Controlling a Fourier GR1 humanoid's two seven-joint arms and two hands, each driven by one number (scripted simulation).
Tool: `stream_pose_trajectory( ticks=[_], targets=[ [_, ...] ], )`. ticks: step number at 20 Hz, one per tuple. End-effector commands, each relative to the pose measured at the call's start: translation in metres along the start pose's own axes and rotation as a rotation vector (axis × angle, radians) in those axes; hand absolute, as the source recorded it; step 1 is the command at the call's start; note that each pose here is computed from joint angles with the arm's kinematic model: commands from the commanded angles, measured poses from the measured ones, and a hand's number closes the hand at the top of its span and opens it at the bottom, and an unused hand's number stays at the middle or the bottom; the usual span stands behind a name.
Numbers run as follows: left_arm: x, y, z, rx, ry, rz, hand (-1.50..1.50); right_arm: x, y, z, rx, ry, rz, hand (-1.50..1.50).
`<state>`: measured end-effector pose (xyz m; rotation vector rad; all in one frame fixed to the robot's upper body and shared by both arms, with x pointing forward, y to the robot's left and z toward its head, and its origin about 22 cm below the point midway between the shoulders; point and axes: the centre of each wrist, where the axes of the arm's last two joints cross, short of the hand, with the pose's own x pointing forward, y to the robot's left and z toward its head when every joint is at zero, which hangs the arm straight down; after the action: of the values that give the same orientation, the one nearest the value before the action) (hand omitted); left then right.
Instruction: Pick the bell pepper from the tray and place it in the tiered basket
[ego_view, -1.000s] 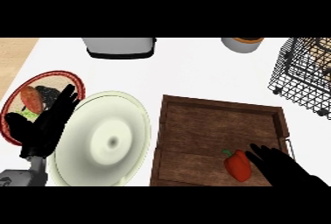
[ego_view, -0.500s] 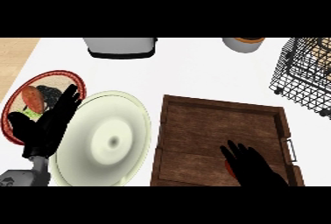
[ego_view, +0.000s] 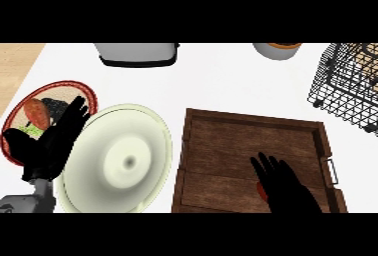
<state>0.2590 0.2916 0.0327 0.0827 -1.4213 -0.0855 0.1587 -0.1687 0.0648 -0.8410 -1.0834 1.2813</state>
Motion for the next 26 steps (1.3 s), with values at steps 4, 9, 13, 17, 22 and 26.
stream_pose_trajectory(
  ticks=[4, 9, 13, 17, 22, 26],
  targets=[
    [-0.003, -0.005, 0.000, 0.006, -0.004, 0.010, 0.00, -0.020, 0.031, -0.019, -0.095, 0.011, 0.037, -1.50],
    [-0.003, -0.003, 0.015, -0.006, 0.004, 0.008, 0.00, -0.043, 0.023, -0.035, -0.098, 0.025, 0.077, -1.50],
    [-0.001, 0.011, 0.008, -0.005, -0.016, -0.011, 0.00, -0.029, 0.038, -0.038, 0.058, 0.052, 0.095, 1.50],
    [-0.002, 0.012, 0.001, 0.009, -0.006, -0.005, 0.00, -0.029, 0.034, -0.026, 0.103, 0.022, 0.127, 1.50],
    [-0.013, 0.006, 0.006, -0.006, 0.008, 0.006, 0.00, -0.029, 0.040, -0.020, 0.074, -0.039, 0.216, 1.50],
    [-0.010, -0.006, 0.006, -0.008, -0.009, -0.002, 0.00, -0.013, 0.059, -0.044, -0.010, -0.061, 0.256, 1.50]
  ],
)
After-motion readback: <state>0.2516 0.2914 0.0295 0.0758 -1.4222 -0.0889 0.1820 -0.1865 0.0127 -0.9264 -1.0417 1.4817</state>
